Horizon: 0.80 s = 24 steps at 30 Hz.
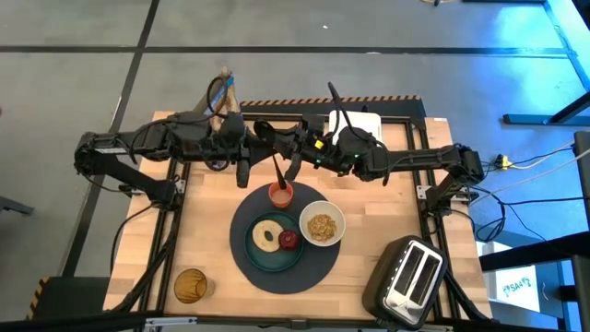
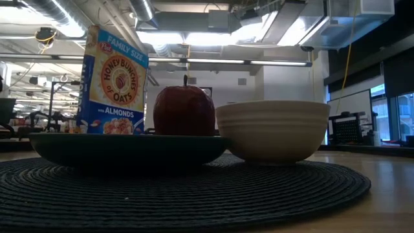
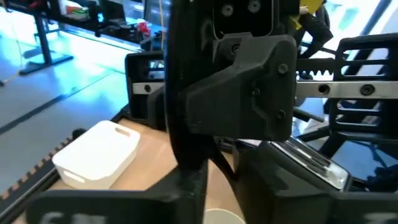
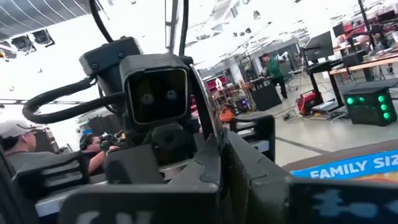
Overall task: Arrange a breakfast setting
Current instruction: Put the spoon on the placemat to the left of the plate
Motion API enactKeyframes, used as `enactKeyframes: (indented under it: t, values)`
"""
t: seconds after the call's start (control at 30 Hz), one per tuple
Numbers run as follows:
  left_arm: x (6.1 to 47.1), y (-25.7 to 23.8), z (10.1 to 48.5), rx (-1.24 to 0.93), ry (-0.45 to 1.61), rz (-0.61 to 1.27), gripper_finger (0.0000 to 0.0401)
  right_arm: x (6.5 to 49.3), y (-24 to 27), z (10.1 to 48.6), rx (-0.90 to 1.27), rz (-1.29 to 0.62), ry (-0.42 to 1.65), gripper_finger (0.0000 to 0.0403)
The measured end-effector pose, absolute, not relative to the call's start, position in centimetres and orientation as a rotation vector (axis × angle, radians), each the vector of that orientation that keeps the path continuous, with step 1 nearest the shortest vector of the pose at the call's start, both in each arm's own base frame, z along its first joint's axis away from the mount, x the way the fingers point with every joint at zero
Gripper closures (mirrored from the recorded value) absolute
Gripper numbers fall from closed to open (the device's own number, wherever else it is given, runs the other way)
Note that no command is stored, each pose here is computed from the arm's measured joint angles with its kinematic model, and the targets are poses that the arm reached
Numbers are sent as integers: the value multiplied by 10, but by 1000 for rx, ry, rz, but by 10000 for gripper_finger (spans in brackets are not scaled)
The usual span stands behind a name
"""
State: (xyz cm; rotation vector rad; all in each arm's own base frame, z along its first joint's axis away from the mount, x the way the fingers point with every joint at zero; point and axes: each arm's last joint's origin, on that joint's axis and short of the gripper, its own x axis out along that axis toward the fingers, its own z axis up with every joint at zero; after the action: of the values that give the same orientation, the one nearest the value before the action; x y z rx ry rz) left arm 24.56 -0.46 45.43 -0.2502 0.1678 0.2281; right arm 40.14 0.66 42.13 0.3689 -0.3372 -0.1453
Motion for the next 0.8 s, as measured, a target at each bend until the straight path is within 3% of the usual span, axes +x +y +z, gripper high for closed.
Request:
enactKeyframes:
  t: [0.13,0.23,0.37,0.6,0.8]
  values:
    - [246,-5,454,-283,171,225,385,401,7,422,352,-127,-336,400]
    - [244,-5,450,-332,208,242,391,402,6,420,357,-127,-311,383]
    - [239,-4,432,-396,366,315,397,399,2,416,326,-132,-217,329]
    - [235,-11,354,-578,679,392,398,378,0,428,296,-206,-134,235]
    - [223,-12,279,-777,831,454,399,377,0,422,302,-227,-70,209]
